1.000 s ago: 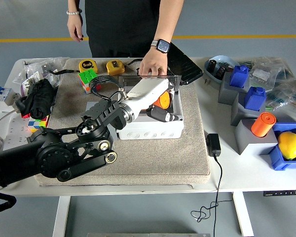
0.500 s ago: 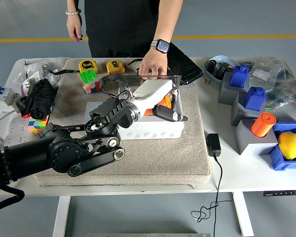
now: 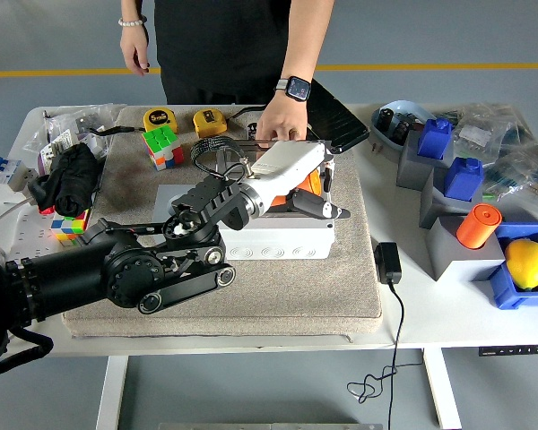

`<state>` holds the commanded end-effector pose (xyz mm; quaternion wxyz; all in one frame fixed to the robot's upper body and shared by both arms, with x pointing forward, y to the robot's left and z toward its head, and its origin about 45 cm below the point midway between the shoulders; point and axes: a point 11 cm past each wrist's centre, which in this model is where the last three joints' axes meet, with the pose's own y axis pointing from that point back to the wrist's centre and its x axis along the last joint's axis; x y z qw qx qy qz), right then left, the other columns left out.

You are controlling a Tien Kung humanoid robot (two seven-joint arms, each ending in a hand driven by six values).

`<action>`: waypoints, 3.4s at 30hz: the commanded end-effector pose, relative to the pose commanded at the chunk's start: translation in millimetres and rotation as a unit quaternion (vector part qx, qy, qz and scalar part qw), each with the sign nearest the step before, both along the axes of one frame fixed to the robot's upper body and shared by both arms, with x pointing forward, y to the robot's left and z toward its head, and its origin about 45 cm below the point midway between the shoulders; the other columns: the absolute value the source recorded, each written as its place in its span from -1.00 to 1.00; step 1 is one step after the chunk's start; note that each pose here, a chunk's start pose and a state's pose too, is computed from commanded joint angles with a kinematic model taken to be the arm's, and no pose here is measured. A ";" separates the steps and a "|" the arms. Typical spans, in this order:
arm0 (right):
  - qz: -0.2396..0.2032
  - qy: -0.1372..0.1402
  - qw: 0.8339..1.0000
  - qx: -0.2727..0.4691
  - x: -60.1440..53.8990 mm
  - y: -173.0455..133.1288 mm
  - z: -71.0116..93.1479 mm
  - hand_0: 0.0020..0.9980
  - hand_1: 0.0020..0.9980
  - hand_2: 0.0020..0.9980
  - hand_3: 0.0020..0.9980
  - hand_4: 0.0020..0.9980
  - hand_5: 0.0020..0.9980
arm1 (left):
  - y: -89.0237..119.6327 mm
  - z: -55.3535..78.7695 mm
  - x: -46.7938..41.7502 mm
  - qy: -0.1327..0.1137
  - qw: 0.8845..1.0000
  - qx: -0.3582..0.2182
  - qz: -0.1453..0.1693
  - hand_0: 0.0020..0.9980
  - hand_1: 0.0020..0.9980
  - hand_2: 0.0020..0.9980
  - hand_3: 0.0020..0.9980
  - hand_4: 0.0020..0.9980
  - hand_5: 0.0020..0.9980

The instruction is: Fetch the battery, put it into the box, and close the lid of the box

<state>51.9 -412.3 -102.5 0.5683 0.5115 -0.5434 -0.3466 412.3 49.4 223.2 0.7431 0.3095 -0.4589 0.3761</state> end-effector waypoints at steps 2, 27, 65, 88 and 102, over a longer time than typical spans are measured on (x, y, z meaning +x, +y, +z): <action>0.000 0.000 1.000 0.000 0.1 -0.1 0.1 0.24 0.33 0.35 0.15 0.88 -0.10 | 1.2 -1.7 0.8 0.000 1.000 0.002 0.000 -0.57 -0.56 -0.51 -0.28 1.00 -0.03; -0.004 -0.004 1.000 0.002 0.2 1.9 -0.2 0.24 0.33 0.35 0.15 0.88 -0.10 | 5.8 7.2 -11.4 -0.009 1.000 -0.019 -0.018 -0.39 0.05 0.05 0.01 1.00 -0.06; -0.006 -0.003 1.000 0.003 -2.4 3.2 -0.8 0.24 0.33 0.35 0.15 0.88 -0.10 | 45.5 -3.6 -42.2 0.026 0.990 -0.140 -0.012 -0.30 0.10 0.11 0.10 1.00 -0.07; -0.005 -0.007 1.000 0.005 -0.1 5.0 -0.6 0.24 0.33 0.35 0.15 0.89 -0.09 | 42.3 -32.5 -36.4 0.056 0.993 -0.106 0.003 -0.05 0.28 0.25 0.21 0.98 -0.06; -0.005 -0.010 1.000 0.006 1.9 6.2 -0.2 0.24 0.33 0.35 0.15 0.89 -0.09 | 71.9 -33.5 -24.6 0.050 0.994 -0.093 0.039 -0.11 0.23 0.22 0.18 0.98 -0.05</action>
